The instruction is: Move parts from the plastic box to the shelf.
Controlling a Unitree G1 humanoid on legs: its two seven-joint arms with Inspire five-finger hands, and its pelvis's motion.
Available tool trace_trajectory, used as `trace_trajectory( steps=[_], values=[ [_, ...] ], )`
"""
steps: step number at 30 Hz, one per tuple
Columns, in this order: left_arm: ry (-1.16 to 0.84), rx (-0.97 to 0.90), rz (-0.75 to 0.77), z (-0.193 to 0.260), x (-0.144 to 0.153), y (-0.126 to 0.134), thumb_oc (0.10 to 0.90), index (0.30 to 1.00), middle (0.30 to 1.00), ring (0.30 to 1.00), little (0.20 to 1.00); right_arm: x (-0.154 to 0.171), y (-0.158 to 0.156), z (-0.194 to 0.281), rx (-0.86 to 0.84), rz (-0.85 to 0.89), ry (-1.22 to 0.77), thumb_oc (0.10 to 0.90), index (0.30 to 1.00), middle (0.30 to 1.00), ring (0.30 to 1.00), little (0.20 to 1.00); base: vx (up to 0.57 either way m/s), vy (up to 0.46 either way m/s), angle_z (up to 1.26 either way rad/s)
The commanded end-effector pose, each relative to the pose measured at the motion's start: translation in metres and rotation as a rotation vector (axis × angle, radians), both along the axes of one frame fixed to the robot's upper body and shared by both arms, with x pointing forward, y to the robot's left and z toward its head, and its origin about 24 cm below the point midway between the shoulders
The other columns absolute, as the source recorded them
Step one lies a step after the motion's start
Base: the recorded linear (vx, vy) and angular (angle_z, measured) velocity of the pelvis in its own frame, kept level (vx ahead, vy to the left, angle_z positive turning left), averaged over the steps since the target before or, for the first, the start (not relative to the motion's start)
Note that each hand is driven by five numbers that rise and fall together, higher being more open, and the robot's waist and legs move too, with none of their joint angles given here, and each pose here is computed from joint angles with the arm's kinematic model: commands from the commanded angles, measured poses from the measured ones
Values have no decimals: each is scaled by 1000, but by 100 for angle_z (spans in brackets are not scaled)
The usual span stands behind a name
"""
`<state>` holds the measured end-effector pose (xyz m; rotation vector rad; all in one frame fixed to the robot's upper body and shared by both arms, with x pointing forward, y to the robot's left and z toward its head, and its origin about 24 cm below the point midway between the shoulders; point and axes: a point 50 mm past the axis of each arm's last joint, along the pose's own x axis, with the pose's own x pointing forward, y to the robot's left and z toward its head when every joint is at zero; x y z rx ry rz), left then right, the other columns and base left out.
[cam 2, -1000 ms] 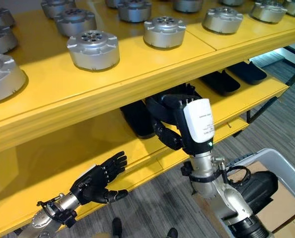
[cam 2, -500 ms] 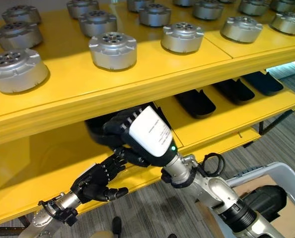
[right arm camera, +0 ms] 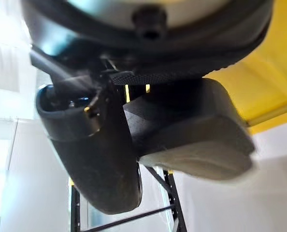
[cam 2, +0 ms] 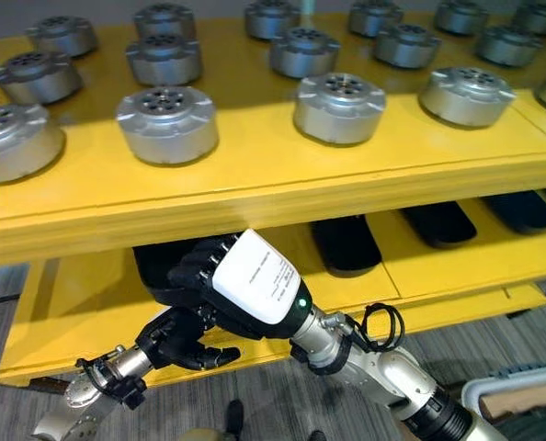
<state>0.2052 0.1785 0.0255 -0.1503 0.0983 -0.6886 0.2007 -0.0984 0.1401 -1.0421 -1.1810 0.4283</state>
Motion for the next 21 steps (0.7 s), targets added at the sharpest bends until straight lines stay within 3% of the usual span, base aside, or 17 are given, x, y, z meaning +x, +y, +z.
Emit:
trace_trajectory(
  steps=[1, 8, 13, 16, 21],
  values=[
    [-186, -96, -62, 37, 11, -21, 900, 1000, 1000, 1000, 1000, 0, 2, 54, 196, 69, -239, 400, 300, 300, 300, 300, -167, -95, 25],
    [-174, -90, -57, 28, 4, -19, 900, 1000, 1000, 1000, 1000, 12, -3, 53, 190, 35, -209, 400, 300, 300, 300, 300, -75, -70, 7],
    [-185, -100, -197, 33, 3, -34, 900, 1000, 1000, 1000, 1000, 17, -15, 44, 172, -139, -213, 400, 300, 300, 300, 300, -117, 28, 54],
    [-205, -106, -198, 37, 6, -39, 900, 1000, 1000, 1000, 1000, 19, -16, 42, 161, -152, -216, 400, 300, 300, 300, 300, -106, 118, 130],
    [-216, -116, -151, 37, 9, -42, 900, 1000, 1000, 1000, 1000, 24, -15, 41, 145, -138, -186, 400, 300, 300, 300, 300, -22, 182, 9]
  ],
)
